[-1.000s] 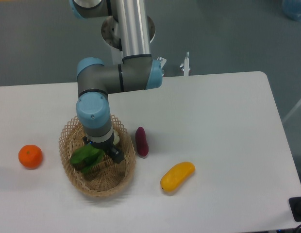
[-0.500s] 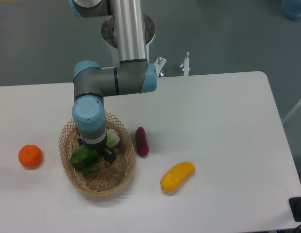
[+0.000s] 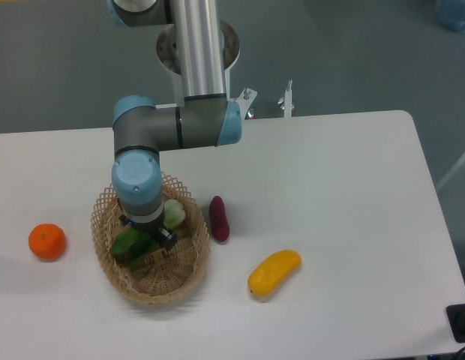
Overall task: Pick up the green vegetable from the basket
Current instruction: 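Lower the gripper onto the green bok choy and close on it, then lift the bok choy out of the basket and carry it away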
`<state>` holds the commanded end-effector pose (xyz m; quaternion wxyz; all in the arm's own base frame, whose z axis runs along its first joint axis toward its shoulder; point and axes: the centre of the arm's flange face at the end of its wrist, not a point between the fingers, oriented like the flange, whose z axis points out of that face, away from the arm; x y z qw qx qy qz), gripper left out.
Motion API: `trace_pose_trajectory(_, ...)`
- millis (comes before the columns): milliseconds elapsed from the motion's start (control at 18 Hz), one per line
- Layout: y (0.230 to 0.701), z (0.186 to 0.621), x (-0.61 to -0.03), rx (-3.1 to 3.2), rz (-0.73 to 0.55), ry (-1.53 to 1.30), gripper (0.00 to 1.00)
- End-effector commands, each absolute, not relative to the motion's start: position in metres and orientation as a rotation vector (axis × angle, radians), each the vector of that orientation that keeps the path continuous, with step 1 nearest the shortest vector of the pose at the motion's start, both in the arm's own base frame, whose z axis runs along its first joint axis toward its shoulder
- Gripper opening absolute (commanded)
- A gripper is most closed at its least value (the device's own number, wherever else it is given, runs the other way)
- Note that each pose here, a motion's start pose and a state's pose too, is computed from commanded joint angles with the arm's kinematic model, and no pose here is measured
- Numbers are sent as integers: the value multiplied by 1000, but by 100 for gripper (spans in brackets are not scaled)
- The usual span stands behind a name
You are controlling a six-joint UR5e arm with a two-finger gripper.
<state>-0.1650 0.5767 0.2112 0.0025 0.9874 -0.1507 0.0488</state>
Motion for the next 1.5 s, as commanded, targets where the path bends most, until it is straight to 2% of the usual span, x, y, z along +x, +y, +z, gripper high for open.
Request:
trace_pose_trajectory(444, 566, 253, -198, 3165, 82, -411, 19)
trace_pose_trajectory(1111, 568, 342, -326, 3266, -72, -230, 20)
trace_pose_trajectory(1500, 543, 346, -402, 3271, -123, -196, 20)
